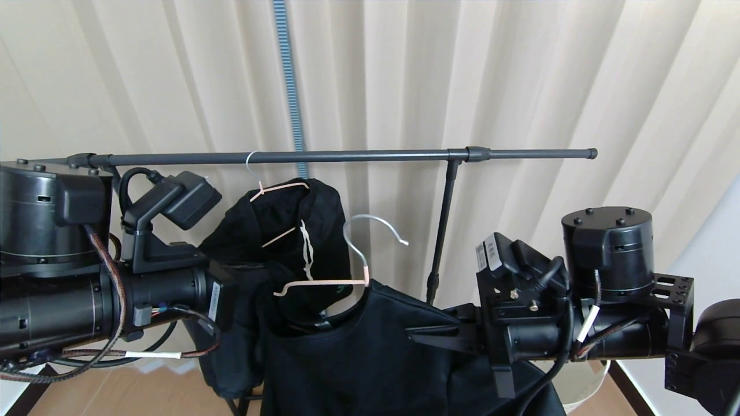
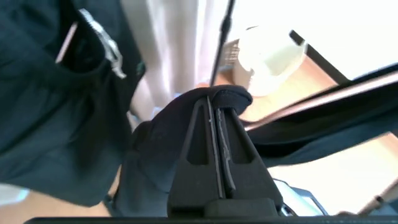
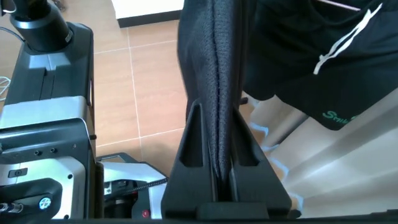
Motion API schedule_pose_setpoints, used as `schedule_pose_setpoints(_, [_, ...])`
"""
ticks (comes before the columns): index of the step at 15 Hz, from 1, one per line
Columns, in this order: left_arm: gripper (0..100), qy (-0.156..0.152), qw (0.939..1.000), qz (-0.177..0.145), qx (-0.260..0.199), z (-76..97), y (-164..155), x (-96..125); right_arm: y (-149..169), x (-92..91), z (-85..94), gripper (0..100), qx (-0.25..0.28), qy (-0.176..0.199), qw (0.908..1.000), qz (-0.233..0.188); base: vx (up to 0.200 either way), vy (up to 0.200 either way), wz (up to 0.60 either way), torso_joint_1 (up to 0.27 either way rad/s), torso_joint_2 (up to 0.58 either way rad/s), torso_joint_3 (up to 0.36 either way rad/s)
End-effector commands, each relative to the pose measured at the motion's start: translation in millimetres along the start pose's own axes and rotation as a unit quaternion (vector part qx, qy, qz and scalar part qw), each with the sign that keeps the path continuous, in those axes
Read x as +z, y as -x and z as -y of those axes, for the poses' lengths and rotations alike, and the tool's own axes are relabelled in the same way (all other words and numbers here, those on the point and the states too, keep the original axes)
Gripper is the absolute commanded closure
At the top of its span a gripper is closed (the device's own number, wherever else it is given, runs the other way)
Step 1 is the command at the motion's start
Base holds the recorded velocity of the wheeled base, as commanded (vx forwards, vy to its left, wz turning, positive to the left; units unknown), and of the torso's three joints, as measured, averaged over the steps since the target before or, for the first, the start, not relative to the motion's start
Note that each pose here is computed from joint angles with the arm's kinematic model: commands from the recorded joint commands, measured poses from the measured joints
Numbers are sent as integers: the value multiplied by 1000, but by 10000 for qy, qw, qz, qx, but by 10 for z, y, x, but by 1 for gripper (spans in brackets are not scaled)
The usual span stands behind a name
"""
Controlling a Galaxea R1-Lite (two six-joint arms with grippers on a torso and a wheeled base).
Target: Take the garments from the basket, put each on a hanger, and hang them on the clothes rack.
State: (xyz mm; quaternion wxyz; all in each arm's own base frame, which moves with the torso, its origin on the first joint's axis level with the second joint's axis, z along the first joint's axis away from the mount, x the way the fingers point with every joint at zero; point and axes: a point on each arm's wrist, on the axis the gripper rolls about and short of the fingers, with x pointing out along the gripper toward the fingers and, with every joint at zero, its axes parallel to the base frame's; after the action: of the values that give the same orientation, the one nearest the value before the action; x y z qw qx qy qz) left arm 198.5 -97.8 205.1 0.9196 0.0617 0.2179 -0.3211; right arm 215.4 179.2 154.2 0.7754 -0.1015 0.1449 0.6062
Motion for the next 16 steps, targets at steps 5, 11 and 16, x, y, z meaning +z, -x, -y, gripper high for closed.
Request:
schedule_pose_setpoints(5, [100,-245,9984,2,-511,252,60,-47,-228,-119,46,100,93,-453,9989,24,0,0,0,0,0,0])
schedule_pose_setpoints(11, [100,-394,9947,349,-878,403,245,24,-373,-273,101,100,36,-366,9986,377,0,0,0,0,0,0])
schedule_pose_setpoints(16, [100,-200,9940,457,-975,448,239,112,-426,-290,76,100,76,-546,9956,758,0,0,0,0,0,0])
